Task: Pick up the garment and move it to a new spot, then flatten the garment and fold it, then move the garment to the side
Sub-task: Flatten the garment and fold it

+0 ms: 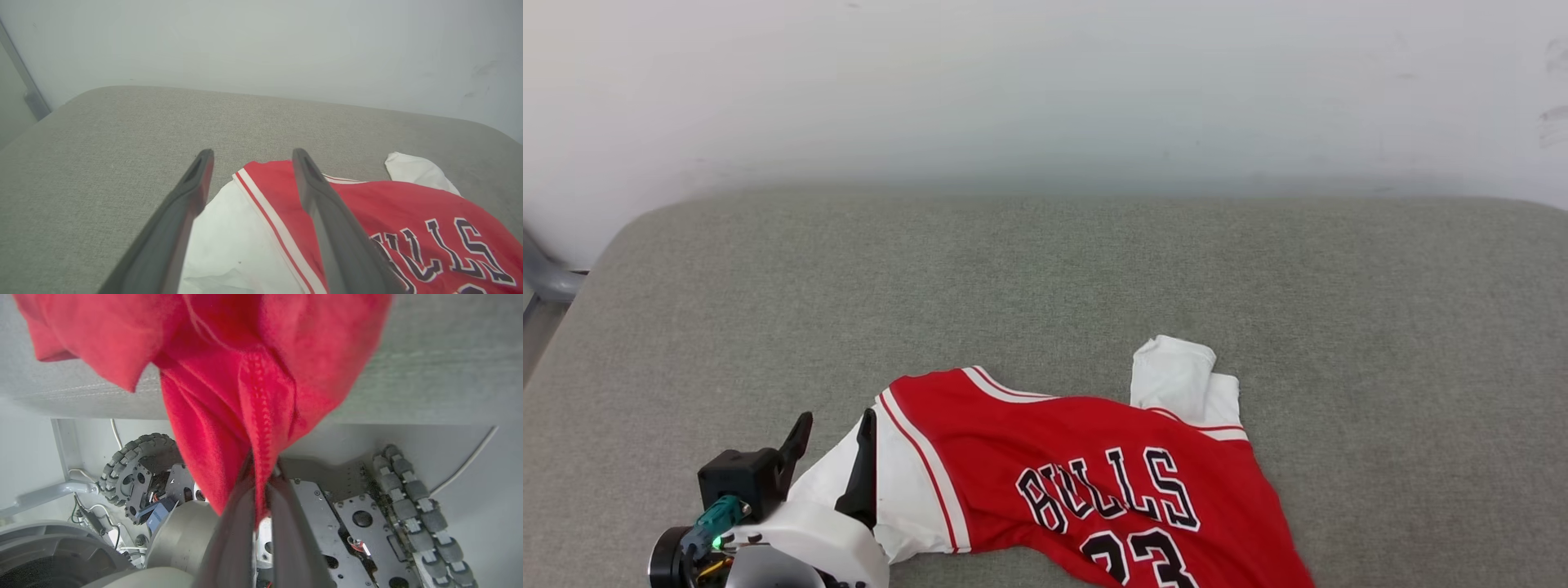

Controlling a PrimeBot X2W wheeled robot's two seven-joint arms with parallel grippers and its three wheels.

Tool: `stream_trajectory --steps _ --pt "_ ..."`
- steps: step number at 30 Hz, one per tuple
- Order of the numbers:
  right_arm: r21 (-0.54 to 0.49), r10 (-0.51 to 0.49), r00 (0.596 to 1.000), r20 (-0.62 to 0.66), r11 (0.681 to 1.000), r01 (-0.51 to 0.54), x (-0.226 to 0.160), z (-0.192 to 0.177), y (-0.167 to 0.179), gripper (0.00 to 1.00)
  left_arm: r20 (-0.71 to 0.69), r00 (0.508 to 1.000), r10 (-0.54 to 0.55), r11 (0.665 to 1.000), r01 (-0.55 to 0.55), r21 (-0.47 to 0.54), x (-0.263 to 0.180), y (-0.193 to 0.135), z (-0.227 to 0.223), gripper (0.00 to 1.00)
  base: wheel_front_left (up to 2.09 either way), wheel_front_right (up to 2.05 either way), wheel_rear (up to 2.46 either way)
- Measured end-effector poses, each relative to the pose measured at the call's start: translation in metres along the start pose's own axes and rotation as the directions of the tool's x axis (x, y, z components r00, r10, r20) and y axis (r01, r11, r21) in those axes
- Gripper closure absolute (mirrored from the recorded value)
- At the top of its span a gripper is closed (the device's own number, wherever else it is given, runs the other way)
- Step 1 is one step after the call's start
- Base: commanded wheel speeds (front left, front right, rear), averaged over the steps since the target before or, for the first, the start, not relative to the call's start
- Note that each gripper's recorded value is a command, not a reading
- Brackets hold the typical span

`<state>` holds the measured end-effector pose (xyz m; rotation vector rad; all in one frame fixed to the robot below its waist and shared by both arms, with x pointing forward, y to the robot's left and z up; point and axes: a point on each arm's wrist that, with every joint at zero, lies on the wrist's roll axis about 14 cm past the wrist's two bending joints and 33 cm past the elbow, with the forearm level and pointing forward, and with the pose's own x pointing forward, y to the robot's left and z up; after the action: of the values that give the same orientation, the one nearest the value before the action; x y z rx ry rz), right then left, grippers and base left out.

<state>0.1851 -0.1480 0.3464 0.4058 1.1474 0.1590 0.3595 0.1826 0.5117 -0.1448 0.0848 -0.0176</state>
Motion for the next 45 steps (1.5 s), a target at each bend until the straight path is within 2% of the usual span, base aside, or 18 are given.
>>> stream_trajectory --steps 1,2,3,5,8,10,14,20,23,25,28,36,40,45 --pt "0.016 0.021 1.000 0.001 1.000 -0.021 0.001 -0.003 0.006 0.73 -0.002 1.000 -0.002 1.000 0.002 -0.001 0.000 -0.001 0.000 0.00 0.00 0.00 0.00" --pt "0.016 0.030 0.999 0.017 0.999 -0.030 0.002 -0.003 0.009 0.73 -0.005 1.000 -0.002 1.000 0.002 0.000 0.000 -0.001 -0.001 0.00 0.00 0.00 0.00" --pt "0.018 0.032 0.998 0.061 0.999 -0.034 0.002 0.004 0.010 0.00 -0.006 1.000 -0.003 1.000 0.003 -0.001 0.000 -0.001 -0.001 0.00 0.00 0.00 0.00" --pt "0.019 0.026 0.984 0.176 0.999 -0.030 -0.002 0.025 0.008 0.00 -0.012 1.000 -0.003 1.000 0.003 -0.005 0.000 -0.001 -0.003 0.00 0.00 0.00 0.00" --pt "0.015 0.011 0.936 0.352 1.000 -0.017 -0.015 0.055 0.005 0.00 -0.017 1.000 0.000 1.000 0.000 -0.009 -0.001 0.000 -0.005 0.00 0.00 0.00 0.00" --pt "0.005 0.005 0.887 0.462 1.000 -0.008 -0.026 0.074 0.004 0.00 -0.022 1.000 0.003 1.000 -0.003 -0.009 -0.002 0.000 -0.007 0.00 0.00 0.00 0.00" --pt "-0.011 0.004 0.756 0.655 1.000 0.005 -0.053 0.112 0.003 0.00 -0.026 1.000 0.006 1.000 -0.007 -0.015 0.000 0.001 -0.008 0.00 0.00 0.00 0.00" --pt "-0.032 -0.020 0.618 0.786 0.997 0.072 -0.078 0.155 -0.013 0.00 -0.009 1.000 0.009 1.000 -0.009 -0.020 0.001 0.001 -0.006 0.00 0.00 0.00 0.00" --pt "-0.059 -0.027 0.584 0.811 0.990 0.127 -0.083 0.178 -0.020 0.00 0.014 1.000 0.014 1.000 -0.014 -0.022 0.001 0.001 -0.001 0.00 0.00 0.00 0.00" --pt "-0.088 -0.013 0.579 0.815 0.985 0.147 -0.081 0.195 -0.018 0.00 0.017 1.000 0.022 0.999 -0.021 -0.025 0.000 0.003 -0.001 0.00 0.00 0.00 0.00" --pt "-0.141 0.016 0.604 0.797 0.977 0.160 -0.073 0.221 -0.012 0.00 0.035 0.999 0.034 0.999 -0.033 -0.025 0.000 0.006 0.004 0.00 0.00 0.00 0.00" --pt "-0.338 0.109 0.814 0.571 0.934 0.112 -0.018 0.274 0.028 0.00 0.086 0.995 0.039 0.999 -0.037 -0.031 0.010 0.005 0.016 0.00 0.00 0.00 0.00" --pt "-0.444 0.140 0.904 0.403 0.894 0.059 0.015 0.284 0.058 0.00 0.089 0.994 0.064 0.998 -0.061 -0.034 0.014 0.013 0.015 0.00 0.00 0.00 0.00" --pt "-0.563 0.169 0.957 0.238 0.827 -0.007 0.051 0.288 0.096 0.00 0.080 0.993 0.082 0.996 -0.079 -0.039 0.023 0.019 0.009 0.00 0.00 0.00 0.00"
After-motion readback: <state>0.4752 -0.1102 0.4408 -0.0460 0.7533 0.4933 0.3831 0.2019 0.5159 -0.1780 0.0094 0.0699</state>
